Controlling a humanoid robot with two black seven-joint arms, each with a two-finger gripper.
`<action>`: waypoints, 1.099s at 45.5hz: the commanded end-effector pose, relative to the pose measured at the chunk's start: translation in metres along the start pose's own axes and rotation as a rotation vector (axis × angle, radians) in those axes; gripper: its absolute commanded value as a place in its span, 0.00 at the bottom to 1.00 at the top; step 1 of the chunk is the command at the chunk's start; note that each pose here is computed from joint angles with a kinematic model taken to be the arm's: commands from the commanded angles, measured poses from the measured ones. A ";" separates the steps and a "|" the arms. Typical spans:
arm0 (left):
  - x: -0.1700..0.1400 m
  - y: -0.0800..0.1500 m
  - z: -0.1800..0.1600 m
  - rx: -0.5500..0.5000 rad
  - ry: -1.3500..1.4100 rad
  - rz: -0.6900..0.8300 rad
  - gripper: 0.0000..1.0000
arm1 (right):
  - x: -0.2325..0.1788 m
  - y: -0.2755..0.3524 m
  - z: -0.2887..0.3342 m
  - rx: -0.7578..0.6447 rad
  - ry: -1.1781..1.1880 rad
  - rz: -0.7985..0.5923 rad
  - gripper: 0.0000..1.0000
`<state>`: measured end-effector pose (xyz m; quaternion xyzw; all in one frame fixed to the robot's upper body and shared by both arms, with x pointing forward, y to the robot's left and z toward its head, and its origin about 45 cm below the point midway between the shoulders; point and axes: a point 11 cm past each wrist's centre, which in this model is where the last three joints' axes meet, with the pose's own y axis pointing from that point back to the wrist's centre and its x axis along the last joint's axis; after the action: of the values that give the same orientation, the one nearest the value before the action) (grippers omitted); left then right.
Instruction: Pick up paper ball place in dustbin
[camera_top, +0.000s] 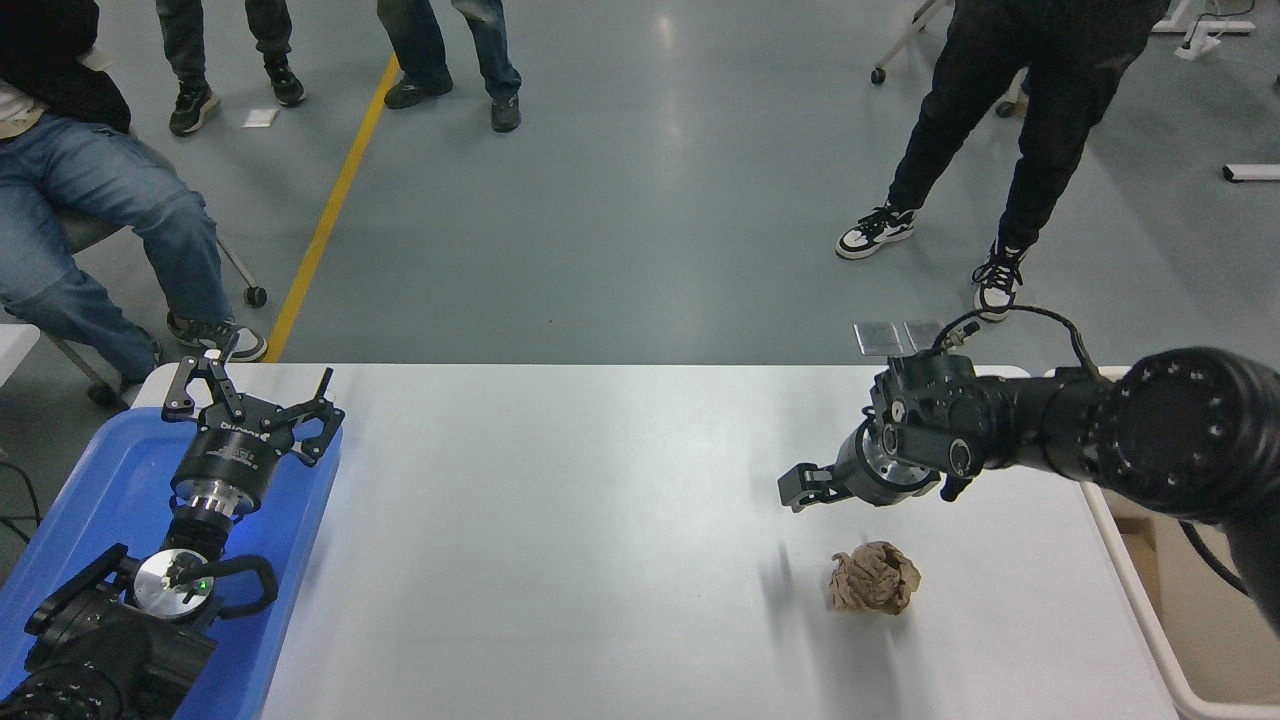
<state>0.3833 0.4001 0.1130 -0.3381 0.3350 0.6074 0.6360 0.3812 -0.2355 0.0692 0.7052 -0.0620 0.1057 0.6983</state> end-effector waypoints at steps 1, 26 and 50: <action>0.000 0.000 0.000 -0.002 0.004 0.000 0.99 | -0.002 -0.007 0.006 -0.014 -0.013 0.018 1.00; 0.000 0.000 0.000 -0.003 0.001 0.000 0.99 | 0.046 0.073 -0.031 0.055 0.064 0.015 1.00; 0.001 0.001 0.000 -0.004 0.001 0.002 0.99 | 0.043 0.311 -0.001 0.088 -0.001 -0.094 1.00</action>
<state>0.3829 0.4006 0.1128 -0.3390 0.3348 0.6081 0.6350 0.3970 -0.2365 0.2962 0.7307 -0.0506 0.0960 0.6740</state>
